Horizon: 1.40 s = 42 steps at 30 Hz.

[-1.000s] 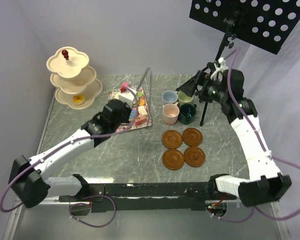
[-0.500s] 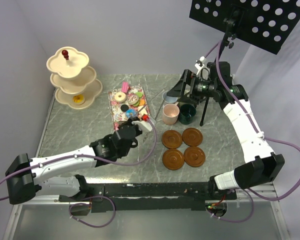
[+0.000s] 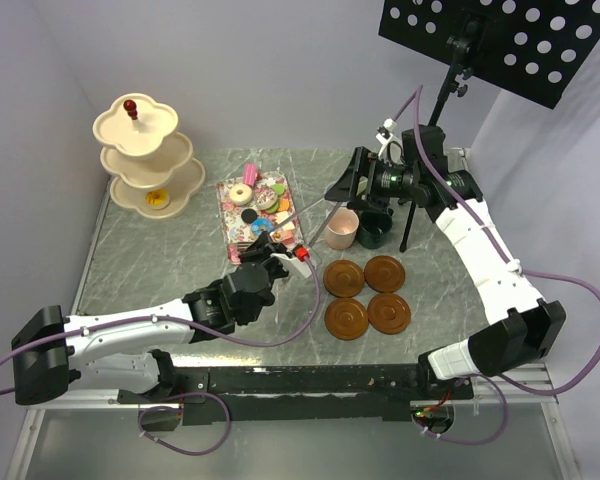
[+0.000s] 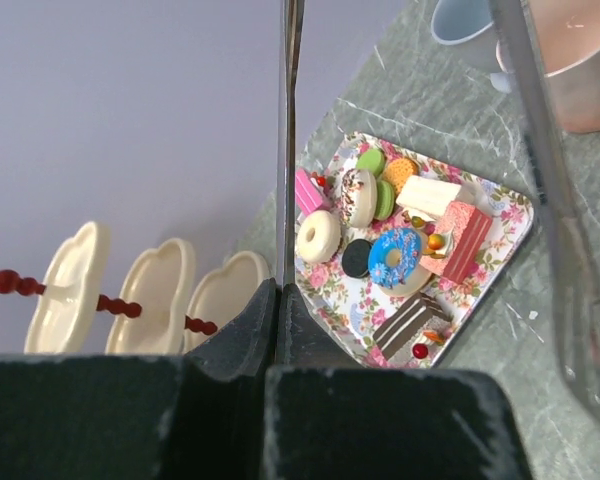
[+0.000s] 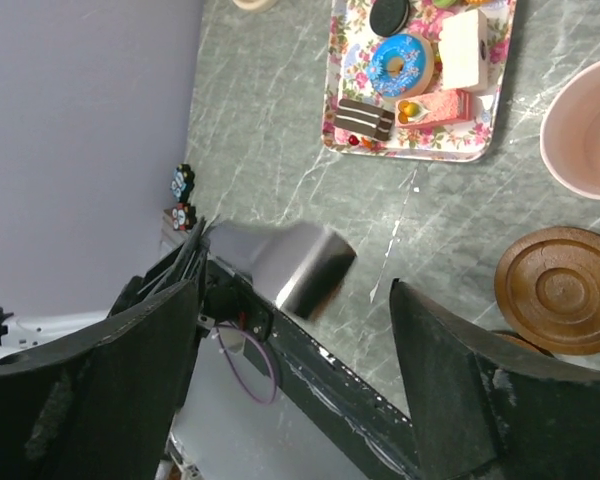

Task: Serve the afternoon tea
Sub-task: Pick up the clamp from the tray, then place the clamp on the tray.

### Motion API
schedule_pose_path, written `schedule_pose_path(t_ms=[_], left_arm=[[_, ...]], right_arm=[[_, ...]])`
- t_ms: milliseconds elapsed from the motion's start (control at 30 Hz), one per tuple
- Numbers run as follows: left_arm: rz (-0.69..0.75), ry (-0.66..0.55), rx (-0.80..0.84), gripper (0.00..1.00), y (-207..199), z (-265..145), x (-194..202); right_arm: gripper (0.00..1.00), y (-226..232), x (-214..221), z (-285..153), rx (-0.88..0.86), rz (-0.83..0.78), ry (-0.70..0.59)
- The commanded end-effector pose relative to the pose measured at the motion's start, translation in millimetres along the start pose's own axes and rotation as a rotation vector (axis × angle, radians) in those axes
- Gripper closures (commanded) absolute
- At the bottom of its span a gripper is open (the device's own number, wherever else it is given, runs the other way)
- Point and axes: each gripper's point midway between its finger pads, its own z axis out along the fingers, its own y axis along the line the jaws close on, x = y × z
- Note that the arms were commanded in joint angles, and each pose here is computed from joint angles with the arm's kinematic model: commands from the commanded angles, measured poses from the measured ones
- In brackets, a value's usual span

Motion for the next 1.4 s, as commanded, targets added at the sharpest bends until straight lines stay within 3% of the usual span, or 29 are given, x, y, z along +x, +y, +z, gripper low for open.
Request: schedule_pose_path(t_ms=[0, 333, 367, 433, 500, 567, 733, 1067, 1167, 1367], left_arm=[[-0.024, -0.069, -0.045, 0.99, 14, -5, -19], [-0.005, -0.071, -0.038, 0.96, 7, -4, -18], [-0.020, -0.064, -0.042, 0.91, 8, -3, -17], [-0.044, -0.038, -0.029, 0.68, 5, -3, -15], [-0.095, -0.007, -0.015, 0.56, 1, -3, -12], [-0.135, 0.022, 0.008, 0.41, -4, -5, -8], [-0.324, 0.112, 0.036, 0.01, -7, -18, 5], [-0.994, 0.171, 0.235, 0.00, 2, -65, 7], [-1.161, 0.227, 0.189, 0.00, 16, -71, 25], [-1.337, 0.284, 0.074, 0.00, 38, -85, 46]], right_arm=[[0.20, 5, -10, 11, -0.004, -0.019, -0.045], [0.54, -7, -14, 20, 0.052, -0.005, -0.075], [0.62, -8, -15, 20, 0.055, -0.005, -0.083], [0.79, -7, -18, 18, 0.053, -0.008, -0.107], [0.93, -7, -20, 19, 0.049, -0.016, -0.132], [1.00, -8, -24, 19, 0.044, -0.026, -0.158], [1.00, -10, -28, 25, 0.035, -0.082, -0.219], [0.97, 16, -47, 15, 0.129, -0.417, -0.590], [0.97, 31, -46, 14, 0.110, -0.483, -0.707], [0.93, 32, -36, 50, 0.164, -0.567, -0.747]])
